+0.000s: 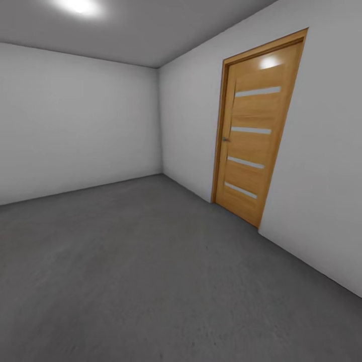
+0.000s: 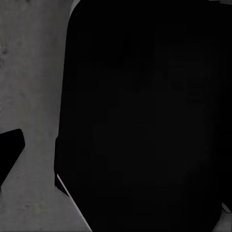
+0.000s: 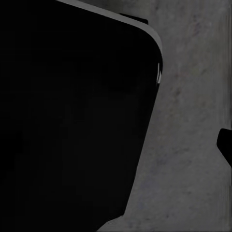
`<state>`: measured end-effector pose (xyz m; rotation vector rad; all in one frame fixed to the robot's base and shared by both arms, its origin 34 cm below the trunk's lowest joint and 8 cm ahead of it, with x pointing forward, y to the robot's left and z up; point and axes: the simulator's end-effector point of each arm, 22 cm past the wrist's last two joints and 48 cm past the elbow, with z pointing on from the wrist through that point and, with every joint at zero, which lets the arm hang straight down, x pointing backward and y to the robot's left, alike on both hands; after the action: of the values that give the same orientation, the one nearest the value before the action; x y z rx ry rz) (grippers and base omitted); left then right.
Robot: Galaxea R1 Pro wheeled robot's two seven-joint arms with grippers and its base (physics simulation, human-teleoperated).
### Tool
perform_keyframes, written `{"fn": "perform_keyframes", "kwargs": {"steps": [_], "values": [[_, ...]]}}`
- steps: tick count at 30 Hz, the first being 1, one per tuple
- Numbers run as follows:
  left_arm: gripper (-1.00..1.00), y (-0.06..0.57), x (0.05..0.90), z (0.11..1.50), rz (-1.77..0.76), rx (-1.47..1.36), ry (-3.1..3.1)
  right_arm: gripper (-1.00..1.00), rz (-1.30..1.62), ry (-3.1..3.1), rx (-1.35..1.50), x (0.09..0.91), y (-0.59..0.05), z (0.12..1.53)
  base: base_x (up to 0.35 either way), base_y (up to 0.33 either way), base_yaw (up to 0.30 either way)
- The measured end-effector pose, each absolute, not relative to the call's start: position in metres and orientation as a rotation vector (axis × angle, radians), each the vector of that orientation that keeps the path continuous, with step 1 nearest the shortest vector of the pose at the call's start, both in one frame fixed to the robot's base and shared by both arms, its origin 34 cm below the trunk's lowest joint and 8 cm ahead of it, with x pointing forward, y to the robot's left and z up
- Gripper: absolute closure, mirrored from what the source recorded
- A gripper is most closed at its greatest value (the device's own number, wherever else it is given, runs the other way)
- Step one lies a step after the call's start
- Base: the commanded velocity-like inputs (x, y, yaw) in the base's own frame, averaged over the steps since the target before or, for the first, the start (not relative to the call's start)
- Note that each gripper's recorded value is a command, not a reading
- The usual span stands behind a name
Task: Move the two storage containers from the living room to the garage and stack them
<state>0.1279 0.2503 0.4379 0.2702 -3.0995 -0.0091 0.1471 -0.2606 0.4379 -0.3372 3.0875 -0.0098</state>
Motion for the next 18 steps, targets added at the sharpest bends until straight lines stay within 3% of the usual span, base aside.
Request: {"fn": "perform_keyframes", "kwargs": {"steps": [18], "values": [[-1.0, 0.2503, 0.1277, 0.4379, -0.009, 0.27, -3.099, -1.0, -0.006, 3.087, -0.335, 0.1472, -0.2585, 0.4378, 0.323, 0.0, -0.005]]}}
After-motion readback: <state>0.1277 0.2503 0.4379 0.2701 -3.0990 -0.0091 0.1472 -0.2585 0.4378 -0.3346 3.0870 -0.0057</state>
